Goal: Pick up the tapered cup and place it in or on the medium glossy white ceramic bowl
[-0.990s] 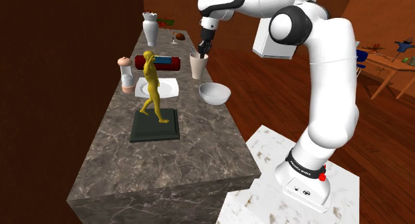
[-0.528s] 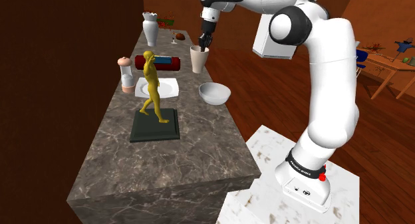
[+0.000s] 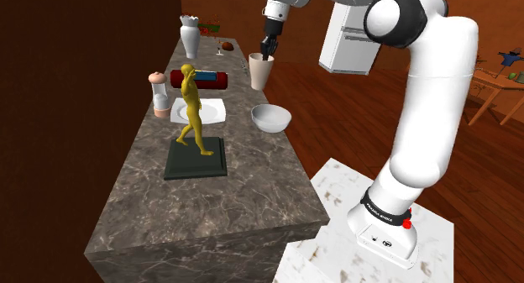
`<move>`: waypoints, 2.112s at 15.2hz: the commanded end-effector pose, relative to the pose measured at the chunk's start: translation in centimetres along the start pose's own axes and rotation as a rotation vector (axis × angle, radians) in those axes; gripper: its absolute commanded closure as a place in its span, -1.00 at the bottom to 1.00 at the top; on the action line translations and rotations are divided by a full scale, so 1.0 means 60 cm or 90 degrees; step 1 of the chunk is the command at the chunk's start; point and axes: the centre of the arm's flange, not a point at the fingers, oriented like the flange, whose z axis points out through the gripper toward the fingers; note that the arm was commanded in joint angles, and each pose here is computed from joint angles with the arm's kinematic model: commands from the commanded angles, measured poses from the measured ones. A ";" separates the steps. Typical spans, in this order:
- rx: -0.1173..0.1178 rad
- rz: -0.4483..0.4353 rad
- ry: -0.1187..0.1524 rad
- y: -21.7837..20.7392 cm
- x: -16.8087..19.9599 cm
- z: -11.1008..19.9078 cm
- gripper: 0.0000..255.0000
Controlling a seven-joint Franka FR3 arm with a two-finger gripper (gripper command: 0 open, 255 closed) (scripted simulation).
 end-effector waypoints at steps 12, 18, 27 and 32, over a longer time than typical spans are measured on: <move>0.000 0.000 0.000 -0.046 -0.162 -0.003 1.00; 0.000 0.000 0.000 -0.040 -0.165 0.049 1.00; 0.000 0.000 0.000 -0.031 -0.168 0.127 1.00; 0.000 0.000 0.000 -0.030 -0.169 0.140 1.00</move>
